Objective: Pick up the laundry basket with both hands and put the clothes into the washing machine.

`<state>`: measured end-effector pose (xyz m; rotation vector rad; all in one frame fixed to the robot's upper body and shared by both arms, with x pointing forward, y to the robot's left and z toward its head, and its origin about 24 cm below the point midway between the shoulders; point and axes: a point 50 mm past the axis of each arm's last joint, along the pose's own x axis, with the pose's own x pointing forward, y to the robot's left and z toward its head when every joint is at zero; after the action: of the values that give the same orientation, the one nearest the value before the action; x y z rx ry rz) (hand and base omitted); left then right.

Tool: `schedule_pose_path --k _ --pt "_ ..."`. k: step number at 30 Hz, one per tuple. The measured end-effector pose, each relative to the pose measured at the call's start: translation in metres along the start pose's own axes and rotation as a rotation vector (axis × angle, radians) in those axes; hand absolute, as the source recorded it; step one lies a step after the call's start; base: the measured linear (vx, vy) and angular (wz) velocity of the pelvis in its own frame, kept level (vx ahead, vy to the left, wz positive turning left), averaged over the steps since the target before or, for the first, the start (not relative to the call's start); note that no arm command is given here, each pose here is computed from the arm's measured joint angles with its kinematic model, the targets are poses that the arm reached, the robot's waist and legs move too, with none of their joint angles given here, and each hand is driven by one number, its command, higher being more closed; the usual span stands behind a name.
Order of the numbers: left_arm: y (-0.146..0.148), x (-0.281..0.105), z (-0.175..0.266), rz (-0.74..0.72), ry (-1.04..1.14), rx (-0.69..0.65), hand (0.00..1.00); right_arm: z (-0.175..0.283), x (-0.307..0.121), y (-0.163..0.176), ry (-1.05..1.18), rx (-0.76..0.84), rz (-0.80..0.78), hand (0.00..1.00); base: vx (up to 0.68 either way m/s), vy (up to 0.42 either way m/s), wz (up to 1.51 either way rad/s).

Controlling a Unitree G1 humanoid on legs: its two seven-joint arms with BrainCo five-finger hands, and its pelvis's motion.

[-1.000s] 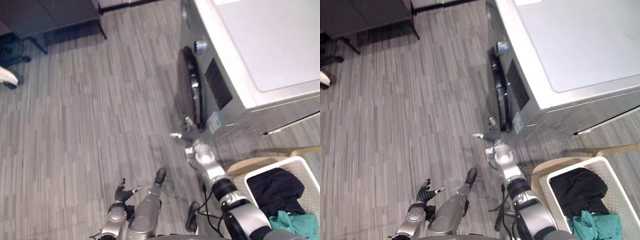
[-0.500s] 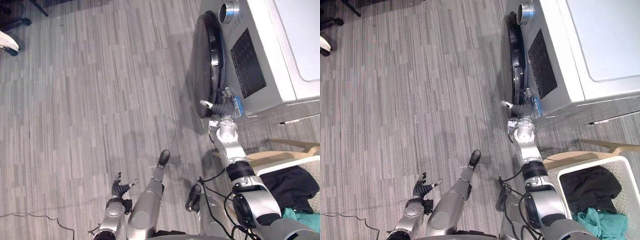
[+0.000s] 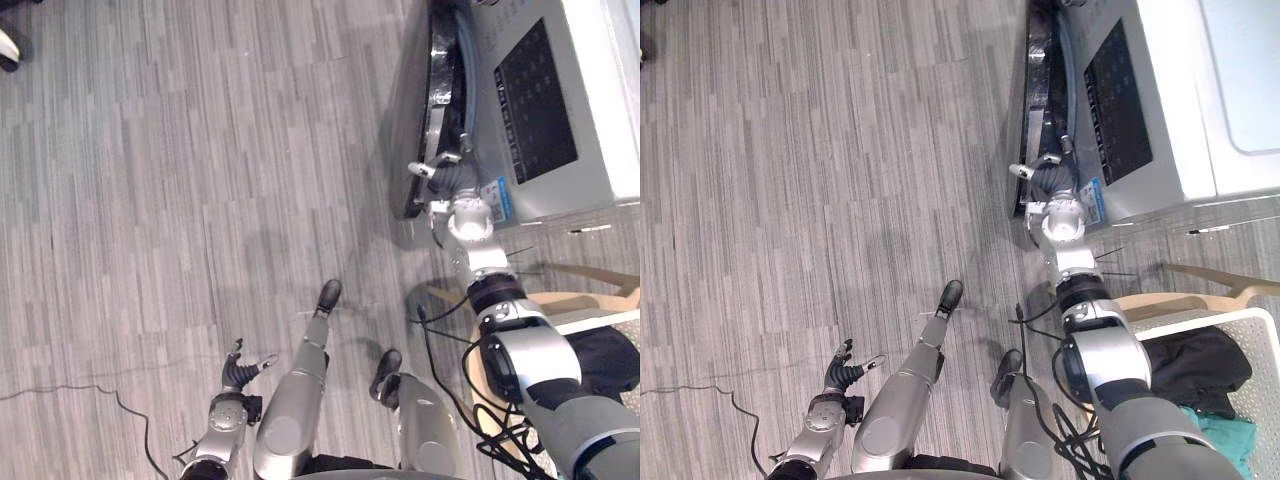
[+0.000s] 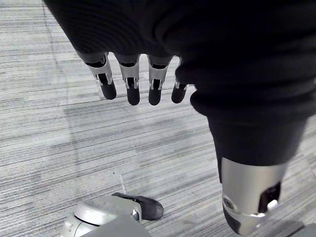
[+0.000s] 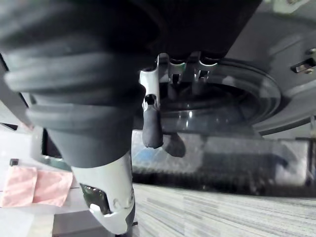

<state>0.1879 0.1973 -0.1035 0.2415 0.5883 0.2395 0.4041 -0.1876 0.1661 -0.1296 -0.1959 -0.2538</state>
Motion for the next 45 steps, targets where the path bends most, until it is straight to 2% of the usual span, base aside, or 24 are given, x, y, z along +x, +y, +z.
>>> schedule_pose_path --k 7,13,15,17,20,23,25,29,32,35,39,45 --pt "-0.005 0.003 0.003 -0.016 -0.008 -0.005 0.00 0.020 0.007 0.011 -0.057 -0.047 0.069 0.00 0.00 -0.059 0.07" --pt "-0.013 0.008 0.018 -0.044 -0.056 0.005 0.00 0.035 0.007 0.036 -0.055 -0.001 0.065 0.00 -0.06 -0.077 0.14" --pt "-0.019 0.013 0.032 -0.060 -0.091 0.013 0.00 0.050 0.008 0.050 -0.099 -0.015 0.107 0.00 0.00 -0.040 0.36" --pt "-0.028 0.015 0.045 -0.074 -0.133 -0.007 0.00 0.072 0.002 0.080 -0.171 -0.045 0.220 0.00 0.06 -0.045 0.24" --pt "-0.032 0.016 0.072 -0.071 -0.239 -0.039 0.00 0.136 -0.013 0.124 -0.385 -0.041 0.407 0.00 0.08 -0.152 0.66" --pt "-0.032 0.015 0.067 -0.070 -0.224 -0.040 0.00 0.163 -0.027 0.146 -0.472 -0.015 0.493 0.00 0.06 -0.125 0.48" --pt "-0.034 0.013 0.063 -0.078 -0.212 -0.030 0.00 0.164 -0.030 0.151 -0.468 -0.002 0.518 0.00 0.01 -0.089 0.14" --pt "-0.039 0.012 0.064 -0.100 -0.213 -0.012 0.00 0.150 -0.025 0.143 -0.418 0.030 0.502 0.00 -0.08 -0.033 -0.51" --pt "-0.039 0.016 0.075 -0.099 -0.240 -0.011 0.00 0.119 -0.025 0.125 -0.372 0.040 0.479 0.00 -0.14 0.011 -0.56" --pt "-0.038 0.024 0.100 -0.095 -0.303 -0.004 0.00 0.068 -0.036 0.093 -0.302 0.061 0.442 0.00 -0.13 0.048 -0.49" --pt "-0.029 0.033 0.149 -0.072 -0.434 0.015 0.00 -0.015 -0.070 0.054 -0.110 0.069 0.415 0.00 -0.08 0.058 -0.41" --pt "-0.004 0.038 0.191 -0.014 -0.558 0.059 0.00 -0.076 -0.128 0.058 0.093 0.139 0.539 0.00 -0.04 0.010 -0.33"
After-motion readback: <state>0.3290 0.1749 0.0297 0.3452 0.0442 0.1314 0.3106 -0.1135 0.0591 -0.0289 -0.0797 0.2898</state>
